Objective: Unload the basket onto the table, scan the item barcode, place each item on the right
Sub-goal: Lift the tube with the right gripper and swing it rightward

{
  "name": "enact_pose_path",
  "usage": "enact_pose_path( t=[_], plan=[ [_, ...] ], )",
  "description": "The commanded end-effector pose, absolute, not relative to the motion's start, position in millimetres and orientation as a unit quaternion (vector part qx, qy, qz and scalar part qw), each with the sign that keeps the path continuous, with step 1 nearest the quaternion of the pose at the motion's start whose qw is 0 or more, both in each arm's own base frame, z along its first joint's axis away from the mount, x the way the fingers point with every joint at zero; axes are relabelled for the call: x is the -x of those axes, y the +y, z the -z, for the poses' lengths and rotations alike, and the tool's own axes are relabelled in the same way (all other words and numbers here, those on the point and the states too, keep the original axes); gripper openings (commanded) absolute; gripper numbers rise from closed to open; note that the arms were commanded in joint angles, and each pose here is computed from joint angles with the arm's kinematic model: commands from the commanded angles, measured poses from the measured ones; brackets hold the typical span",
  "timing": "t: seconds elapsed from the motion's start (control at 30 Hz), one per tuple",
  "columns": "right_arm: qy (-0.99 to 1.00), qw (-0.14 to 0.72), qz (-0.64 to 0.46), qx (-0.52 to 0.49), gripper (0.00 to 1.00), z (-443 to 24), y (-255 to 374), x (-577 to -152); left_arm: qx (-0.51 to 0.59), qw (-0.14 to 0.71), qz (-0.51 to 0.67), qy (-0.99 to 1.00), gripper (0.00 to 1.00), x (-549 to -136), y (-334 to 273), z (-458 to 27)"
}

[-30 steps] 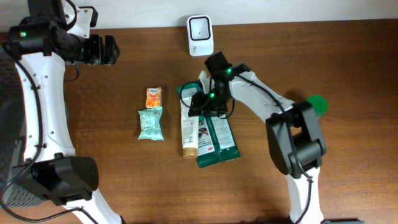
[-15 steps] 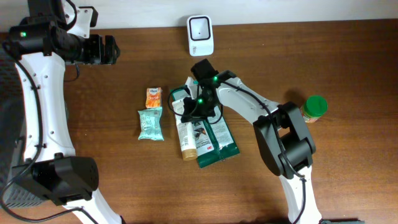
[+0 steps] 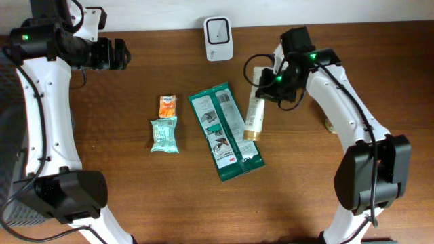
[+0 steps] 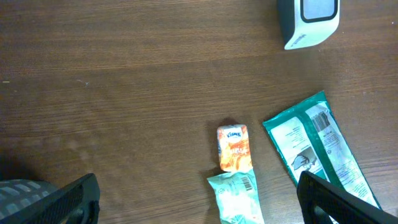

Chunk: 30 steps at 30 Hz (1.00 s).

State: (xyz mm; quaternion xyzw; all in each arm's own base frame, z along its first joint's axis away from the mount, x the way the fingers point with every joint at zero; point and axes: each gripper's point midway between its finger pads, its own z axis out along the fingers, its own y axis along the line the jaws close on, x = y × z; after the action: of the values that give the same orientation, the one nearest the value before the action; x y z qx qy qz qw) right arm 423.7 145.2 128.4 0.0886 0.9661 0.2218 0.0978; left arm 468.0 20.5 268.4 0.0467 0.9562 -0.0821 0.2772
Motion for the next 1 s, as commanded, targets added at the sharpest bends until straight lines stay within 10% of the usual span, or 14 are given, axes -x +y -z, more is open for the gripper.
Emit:
enact_pose_path(
  t=[0.0, 0.17, 0.23, 0.3, 0.53, 0.97],
  plan=[
    [0.946, 0.081, -0.194, -0.247, 0.04, -96, 132, -423, -0.053, 0.285, 0.084, 0.953, 0.99, -468, 20, -274],
    [0.921, 0.084, -0.234, -0.3, 0.05, -64, 140, -426, -0.053, 0.285, 0.084, 0.954, 0.99, -468, 21, -274],
    [0.947, 0.084, -0.218, -0.222, 0.38, -63, 138, -416, -0.053, 0.285, 0.084, 0.954, 0.99, -468, 21, -274],
    [0.964, 0.054, -0.193, -0.175, 0.49, -66, 125, -397, -0.053, 0.285, 0.084, 0.953, 0.99, -468, 21, -274],
    [0.977, 0.15, -0.152, -0.018, 0.39, -128, 110, -437, -0.053, 0.285, 0.084, 0.954, 0.99, -468, 21, -274],
    [0.983, 0.158, -0.01, 0.09, 0.3, -32, 103, -478, -0.053, 0.285, 0.084, 0.954, 0.99, -468, 21, -274]
  ],
)
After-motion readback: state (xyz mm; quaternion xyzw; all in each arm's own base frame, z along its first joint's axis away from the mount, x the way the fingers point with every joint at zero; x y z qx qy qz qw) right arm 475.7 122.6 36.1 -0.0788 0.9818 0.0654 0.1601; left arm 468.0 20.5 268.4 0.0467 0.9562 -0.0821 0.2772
